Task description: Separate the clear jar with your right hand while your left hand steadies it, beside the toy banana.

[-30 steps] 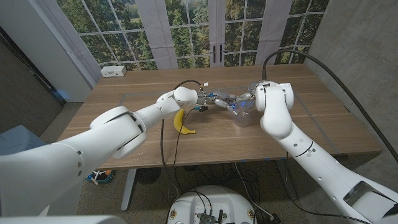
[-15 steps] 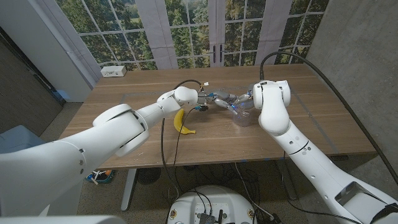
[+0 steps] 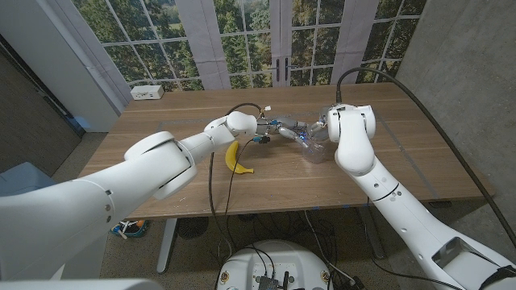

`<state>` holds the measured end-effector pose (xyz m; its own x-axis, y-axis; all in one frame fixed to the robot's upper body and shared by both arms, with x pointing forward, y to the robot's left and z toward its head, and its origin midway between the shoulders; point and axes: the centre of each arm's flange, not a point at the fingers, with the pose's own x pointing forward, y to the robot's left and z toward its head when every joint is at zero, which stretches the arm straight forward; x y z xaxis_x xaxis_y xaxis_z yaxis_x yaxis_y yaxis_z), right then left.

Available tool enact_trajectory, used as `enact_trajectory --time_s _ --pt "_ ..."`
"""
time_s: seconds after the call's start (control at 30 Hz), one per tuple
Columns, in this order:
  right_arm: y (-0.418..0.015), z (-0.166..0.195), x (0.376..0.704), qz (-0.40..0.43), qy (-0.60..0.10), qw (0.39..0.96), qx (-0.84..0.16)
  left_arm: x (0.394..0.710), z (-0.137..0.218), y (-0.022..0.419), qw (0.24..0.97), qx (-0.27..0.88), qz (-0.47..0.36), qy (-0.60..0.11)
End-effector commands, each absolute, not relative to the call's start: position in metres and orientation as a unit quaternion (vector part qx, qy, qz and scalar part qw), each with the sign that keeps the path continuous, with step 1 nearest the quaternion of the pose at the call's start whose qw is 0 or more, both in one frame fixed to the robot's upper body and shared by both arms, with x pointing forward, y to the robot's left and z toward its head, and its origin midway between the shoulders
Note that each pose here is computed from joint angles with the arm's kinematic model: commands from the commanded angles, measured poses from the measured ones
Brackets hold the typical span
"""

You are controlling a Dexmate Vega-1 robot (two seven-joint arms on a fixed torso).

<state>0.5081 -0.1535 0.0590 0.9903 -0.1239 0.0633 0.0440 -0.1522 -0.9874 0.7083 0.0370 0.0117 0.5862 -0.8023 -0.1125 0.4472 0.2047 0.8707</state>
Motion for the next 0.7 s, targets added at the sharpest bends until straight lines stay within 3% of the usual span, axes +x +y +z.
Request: enact_trajectory --time_s 0.03,0.3,0.7 --pt "-0.1536 0.0562 0.5111 -0.063 0.016 0.631 -0.773 0.7097 0.0123 0.0361 0.756 0.474 -0.411 -0.184" --pt "-0.1526 0.0533 0.5073 -0.067 -0.024 0.612 -0.787 0.7107 0.0132 0.0335 0.758 0.475 -0.408 -0.182" --pt "-0.1563 0.0565 0.5069 -0.024 -0.02 0.623 -0.781 0.7113 0.0141 0.0311 0.76 0.475 -0.405 -0.18"
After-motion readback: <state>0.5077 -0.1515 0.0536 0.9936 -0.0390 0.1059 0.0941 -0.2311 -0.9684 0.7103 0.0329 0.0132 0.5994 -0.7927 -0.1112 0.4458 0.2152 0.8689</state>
